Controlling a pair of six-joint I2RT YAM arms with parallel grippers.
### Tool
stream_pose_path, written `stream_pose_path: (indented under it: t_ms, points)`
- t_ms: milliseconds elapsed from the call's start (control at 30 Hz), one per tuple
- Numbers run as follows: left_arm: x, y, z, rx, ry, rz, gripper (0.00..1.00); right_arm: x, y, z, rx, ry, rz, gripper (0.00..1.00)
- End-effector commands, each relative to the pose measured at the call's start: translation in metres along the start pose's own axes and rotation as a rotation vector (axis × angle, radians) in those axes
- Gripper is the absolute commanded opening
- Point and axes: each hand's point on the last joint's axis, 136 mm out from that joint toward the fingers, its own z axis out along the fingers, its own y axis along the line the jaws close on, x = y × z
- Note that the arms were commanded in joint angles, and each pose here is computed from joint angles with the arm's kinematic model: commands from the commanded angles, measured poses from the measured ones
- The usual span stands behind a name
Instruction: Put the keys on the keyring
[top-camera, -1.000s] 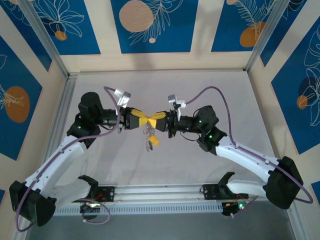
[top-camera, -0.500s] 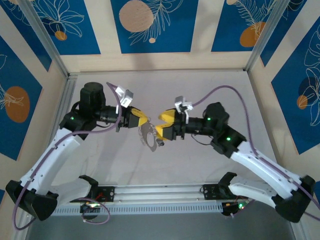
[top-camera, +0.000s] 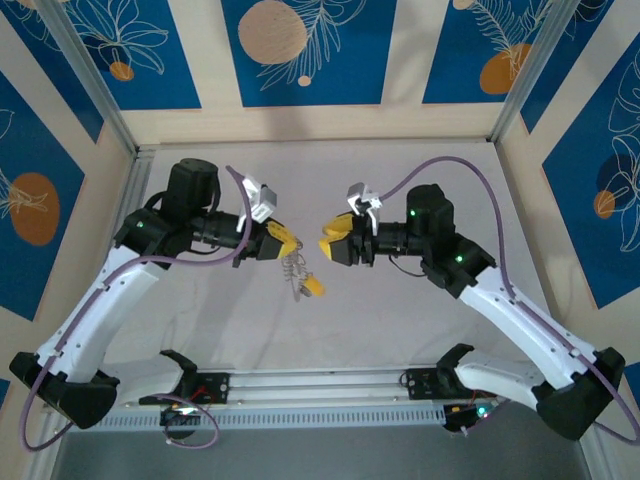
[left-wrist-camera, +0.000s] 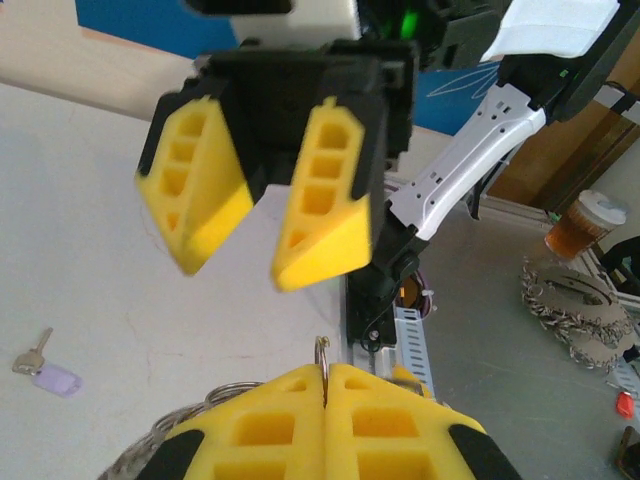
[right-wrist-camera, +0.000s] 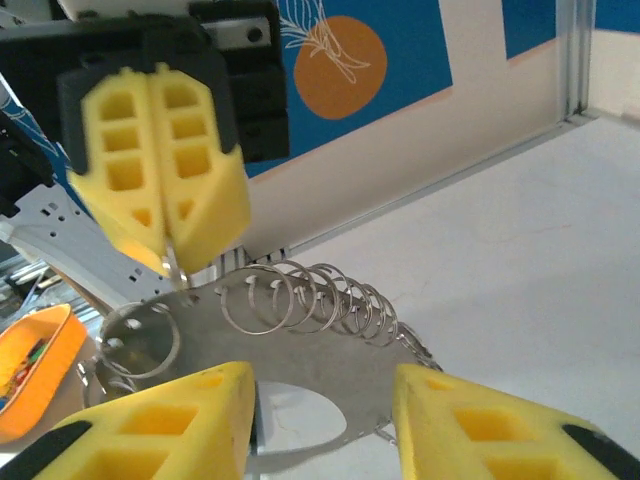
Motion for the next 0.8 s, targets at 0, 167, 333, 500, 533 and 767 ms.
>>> stream_pose_path:
  t_ms: [0,167,333,500,533,767]
  points:
    - [-0.026,-0.017,-0.007,0.038,-0.064,0.095,0.0,-0.029,0.022,-0.004,-0.099,-0.06,-0.051,0.39]
    - [-0.04,-0.026,-0.012,0.061,-0.093,0.137,0.0,-0.042,0.031,-0.007,-0.127,-0.078,-0.073,0.34]
    - [-0.053,-0.038,-0.019,0.082,-0.121,0.184,0.0,-0.056,0.043,-0.013,-0.152,-0.103,-0.1,0.32]
    - [-0.064,-0.048,-0.024,0.11,-0.154,0.21,0.0,-0.064,0.05,-0.018,-0.163,-0.119,-0.118,0.34]
    - [-0.067,-0.05,-0.025,0.114,-0.162,0.218,0.0,-0.066,0.053,-0.019,-0.17,-0.122,-0.122,0.35]
    - [-0.075,-0.059,-0.029,0.161,-0.192,0.228,0.0,-0.079,0.064,-0.025,-0.203,-0.157,-0.145,0.37]
